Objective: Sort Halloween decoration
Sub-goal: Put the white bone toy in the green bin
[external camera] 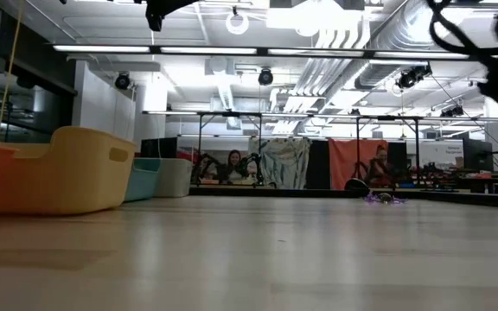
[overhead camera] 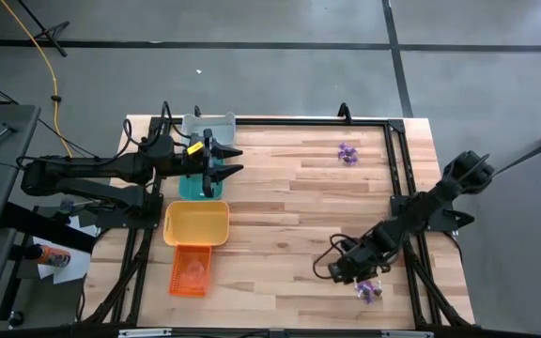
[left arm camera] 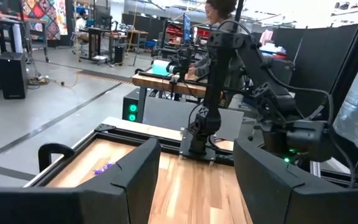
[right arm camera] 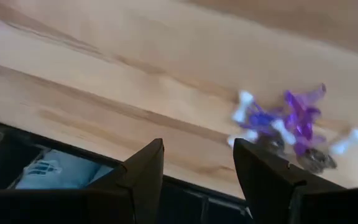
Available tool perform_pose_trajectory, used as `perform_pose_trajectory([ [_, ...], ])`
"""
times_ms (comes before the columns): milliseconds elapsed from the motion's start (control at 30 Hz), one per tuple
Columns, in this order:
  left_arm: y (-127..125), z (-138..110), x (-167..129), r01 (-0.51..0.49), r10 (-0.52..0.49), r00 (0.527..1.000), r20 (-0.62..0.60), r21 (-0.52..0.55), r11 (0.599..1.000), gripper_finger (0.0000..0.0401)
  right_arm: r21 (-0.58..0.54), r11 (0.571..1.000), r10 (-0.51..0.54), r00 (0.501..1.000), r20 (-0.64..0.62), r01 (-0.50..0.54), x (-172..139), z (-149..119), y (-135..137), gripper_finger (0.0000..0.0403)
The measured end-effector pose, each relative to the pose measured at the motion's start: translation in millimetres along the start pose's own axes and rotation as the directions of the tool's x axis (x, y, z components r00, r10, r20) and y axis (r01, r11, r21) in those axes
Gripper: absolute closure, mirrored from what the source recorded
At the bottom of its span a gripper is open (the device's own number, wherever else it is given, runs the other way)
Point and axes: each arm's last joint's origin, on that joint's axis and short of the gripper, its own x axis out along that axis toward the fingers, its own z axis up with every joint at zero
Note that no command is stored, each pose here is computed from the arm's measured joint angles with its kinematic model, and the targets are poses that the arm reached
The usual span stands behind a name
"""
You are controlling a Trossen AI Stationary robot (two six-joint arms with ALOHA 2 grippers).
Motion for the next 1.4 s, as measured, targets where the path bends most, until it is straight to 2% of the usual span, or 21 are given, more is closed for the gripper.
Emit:
perform_pose_trajectory([
  [200,0.5,-0.1,0.0,-0.016,0.016,1.000,0.000,0.012,1.000,0.0208,0.060,0.997,-0.061,0.998,0.035,0.058,17.0,-1.4,-4.5,0.0215],
  [767,1.1,0.0,0.0,-0.037,0.037,0.999,0.003,0.016,0.999,0.0208,0.105,0.986,-0.141,0.987,0.082,0.132,40.5,6.4,-7.2,0.0221],
  [867,1.1,0.0,0.0,-0.037,0.037,0.999,0.003,0.016,0.999,0.0208,0.105,0.983,-0.160,0.983,0.085,0.151,42.6,7.4,-8.2,0.0247],
  [1067,1.1,0.0,0.0,-0.036,0.036,0.999,0.003,0.016,0.999,0.0208,0.095,0.980,-0.186,0.978,0.095,0.177,44.6,8.9,-10.4,0.0336],
  [1200,1.2,0.0,0.0,-0.042,0.042,0.999,0.004,0.016,0.999,0.0208,0.069,0.986,-0.159,0.980,0.118,0.152,40.4,10.4,-8.2,0.0388],
  [1267,1.5,0.2,0.0,-0.056,0.055,0.998,0.008,0.015,0.998,0.0208,0.036,0.989,-0.149,0.977,0.151,0.145,35.1,11.9,-3.7,0.0396],
  [1400,2.6,3.9,-2.9,-0.064,0.063,0.997,0.032,0.013,0.998,0.0208,-0.037,0.989,-0.124,0.943,0.309,0.143,19.5,21.6,10.3,0.0394],
])
